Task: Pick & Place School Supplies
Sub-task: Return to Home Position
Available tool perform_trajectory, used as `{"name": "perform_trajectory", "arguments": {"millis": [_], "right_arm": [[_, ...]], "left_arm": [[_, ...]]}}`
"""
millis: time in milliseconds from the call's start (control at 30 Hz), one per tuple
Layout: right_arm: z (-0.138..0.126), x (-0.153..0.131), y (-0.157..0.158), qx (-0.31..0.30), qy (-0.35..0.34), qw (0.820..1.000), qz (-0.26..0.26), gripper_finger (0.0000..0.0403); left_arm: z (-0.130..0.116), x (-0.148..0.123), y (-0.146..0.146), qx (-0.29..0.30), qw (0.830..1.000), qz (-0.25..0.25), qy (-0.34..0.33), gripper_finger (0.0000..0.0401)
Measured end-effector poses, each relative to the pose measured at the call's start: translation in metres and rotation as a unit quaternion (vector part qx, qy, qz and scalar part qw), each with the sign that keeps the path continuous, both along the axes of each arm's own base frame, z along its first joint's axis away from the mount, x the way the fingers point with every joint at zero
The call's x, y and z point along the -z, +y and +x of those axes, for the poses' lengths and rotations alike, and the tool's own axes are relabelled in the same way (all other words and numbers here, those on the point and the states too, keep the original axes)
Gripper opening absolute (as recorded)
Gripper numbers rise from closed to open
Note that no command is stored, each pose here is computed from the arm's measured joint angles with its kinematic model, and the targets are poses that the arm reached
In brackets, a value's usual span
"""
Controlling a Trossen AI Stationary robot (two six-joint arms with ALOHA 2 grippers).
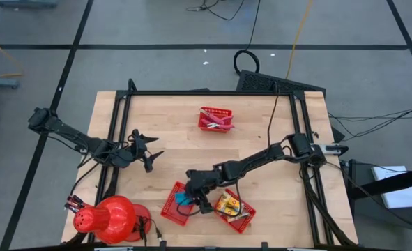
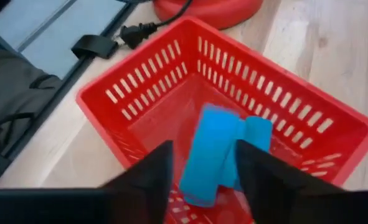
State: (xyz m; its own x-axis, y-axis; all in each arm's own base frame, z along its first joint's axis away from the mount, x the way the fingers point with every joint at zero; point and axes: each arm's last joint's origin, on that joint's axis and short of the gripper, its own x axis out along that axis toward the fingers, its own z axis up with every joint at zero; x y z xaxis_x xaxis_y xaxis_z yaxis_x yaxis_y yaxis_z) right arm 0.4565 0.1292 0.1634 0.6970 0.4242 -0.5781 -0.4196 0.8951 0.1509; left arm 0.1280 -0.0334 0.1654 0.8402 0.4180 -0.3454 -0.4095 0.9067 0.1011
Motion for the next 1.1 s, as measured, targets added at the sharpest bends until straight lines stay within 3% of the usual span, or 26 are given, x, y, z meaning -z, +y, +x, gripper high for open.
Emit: {"name": "perform_trajectory", "arguments": {"millis": [133,267,433,633,800,900,967,1100], "right_arm": [[0.000,0.001,-0.001,0.019,-0.001,1.000,-0.015,0.0224],[0.001,0.000,-0.002,0.017,-0.007,1.000,-0.022,0.0257],[-0.002,-0.018,-0.001,-0.005,-0.048,0.998,-0.039,0.0260],[-0.013,-0.076,-0.008,0.012,-0.105,0.994,-0.006,0.0252],[-0.043,-0.114,-0.019,-0.008,-0.107,0.993,-0.056,0.0253],[-0.063,-0.125,-0.024,0.012,-0.121,0.991,-0.064,0.0253],[-0.079,-0.131,-0.028,0.026,-0.157,0.986,-0.054,0.0253],[-0.128,-0.125,-0.041,0.034,-0.250,0.967,-0.027,0.0253]], "left_arm": [[0.000,0.000,0.000,-0.001,1.000,-0.001,0.000,0.0294],[0.000,0.000,0.000,-0.001,1.000,-0.001,0.000,0.0294],[0.000,0.000,-0.001,0.001,1.000,-0.001,-0.003,0.0294],[0.000,-0.003,-0.003,0.004,1.000,0.014,-0.011,0.0294],[-0.001,-0.003,-0.006,0.016,1.000,0.018,-0.009,0.0294],[-0.001,-0.002,-0.006,0.020,1.000,0.018,-0.003,0.0294],[-0.001,-0.001,-0.008,0.045,0.999,-0.027,-0.007,0.0294],[0.000,-0.004,-0.021,0.205,0.979,-0.005,0.016,0.0294]]}}
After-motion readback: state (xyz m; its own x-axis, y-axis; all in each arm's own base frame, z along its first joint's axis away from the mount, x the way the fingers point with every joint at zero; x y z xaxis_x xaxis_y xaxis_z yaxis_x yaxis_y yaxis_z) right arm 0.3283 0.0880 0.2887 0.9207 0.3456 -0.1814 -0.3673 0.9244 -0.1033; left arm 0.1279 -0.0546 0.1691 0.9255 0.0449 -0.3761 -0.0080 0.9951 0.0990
